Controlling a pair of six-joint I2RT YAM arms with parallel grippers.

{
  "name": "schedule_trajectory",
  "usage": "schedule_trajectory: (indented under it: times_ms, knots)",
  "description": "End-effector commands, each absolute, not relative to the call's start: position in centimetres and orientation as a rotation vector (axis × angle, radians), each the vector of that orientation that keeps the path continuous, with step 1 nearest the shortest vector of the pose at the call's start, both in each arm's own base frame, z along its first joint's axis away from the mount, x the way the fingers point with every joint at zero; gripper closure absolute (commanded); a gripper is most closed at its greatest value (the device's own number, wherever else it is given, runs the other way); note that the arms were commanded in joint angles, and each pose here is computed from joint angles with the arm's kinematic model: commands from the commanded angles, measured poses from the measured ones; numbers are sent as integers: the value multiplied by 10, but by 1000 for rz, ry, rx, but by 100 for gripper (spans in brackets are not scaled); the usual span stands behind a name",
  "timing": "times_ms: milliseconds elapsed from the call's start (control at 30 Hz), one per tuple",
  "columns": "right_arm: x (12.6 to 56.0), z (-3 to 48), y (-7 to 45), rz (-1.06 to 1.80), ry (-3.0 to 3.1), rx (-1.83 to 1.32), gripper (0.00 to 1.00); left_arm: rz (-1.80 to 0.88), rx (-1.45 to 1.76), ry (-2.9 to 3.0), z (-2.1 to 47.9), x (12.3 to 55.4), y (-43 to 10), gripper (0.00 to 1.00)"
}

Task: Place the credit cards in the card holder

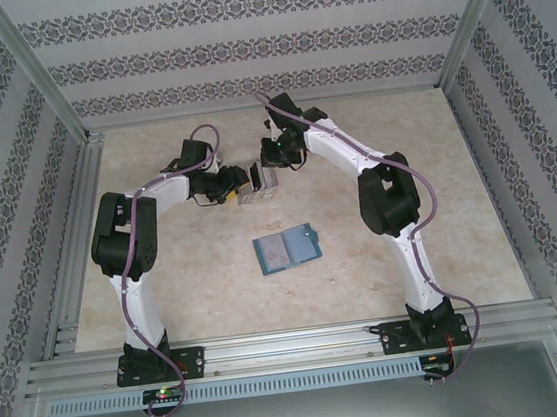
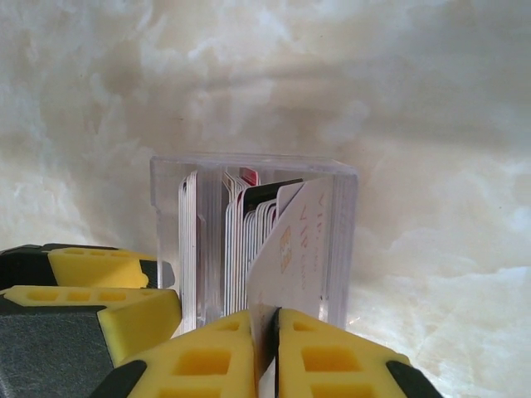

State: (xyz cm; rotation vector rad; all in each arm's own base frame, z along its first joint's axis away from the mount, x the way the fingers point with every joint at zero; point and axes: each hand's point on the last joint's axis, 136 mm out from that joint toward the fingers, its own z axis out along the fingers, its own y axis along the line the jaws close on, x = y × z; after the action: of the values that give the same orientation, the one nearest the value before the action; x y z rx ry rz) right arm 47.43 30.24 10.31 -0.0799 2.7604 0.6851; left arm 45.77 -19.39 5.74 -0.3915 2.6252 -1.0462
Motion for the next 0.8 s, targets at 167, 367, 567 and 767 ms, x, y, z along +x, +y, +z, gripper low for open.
schedule_trajectory:
  times_ms: [167, 367, 567, 767]
  knots:
    - [470, 144, 291, 713, 2688, -105, 90, -1052, -383, 2670, 47, 449, -203, 47]
    - [468, 150, 295, 754, 2677, -121, 95, -1050, -382, 2664, 52, 449, -203, 47]
    - [462, 168, 284, 728, 2644, -135, 96, -1012, -374, 2660, 64, 443, -197, 47]
    - [449, 189, 266, 746, 2588, -135, 96, -931, -361, 2635, 95, 433, -185, 46]
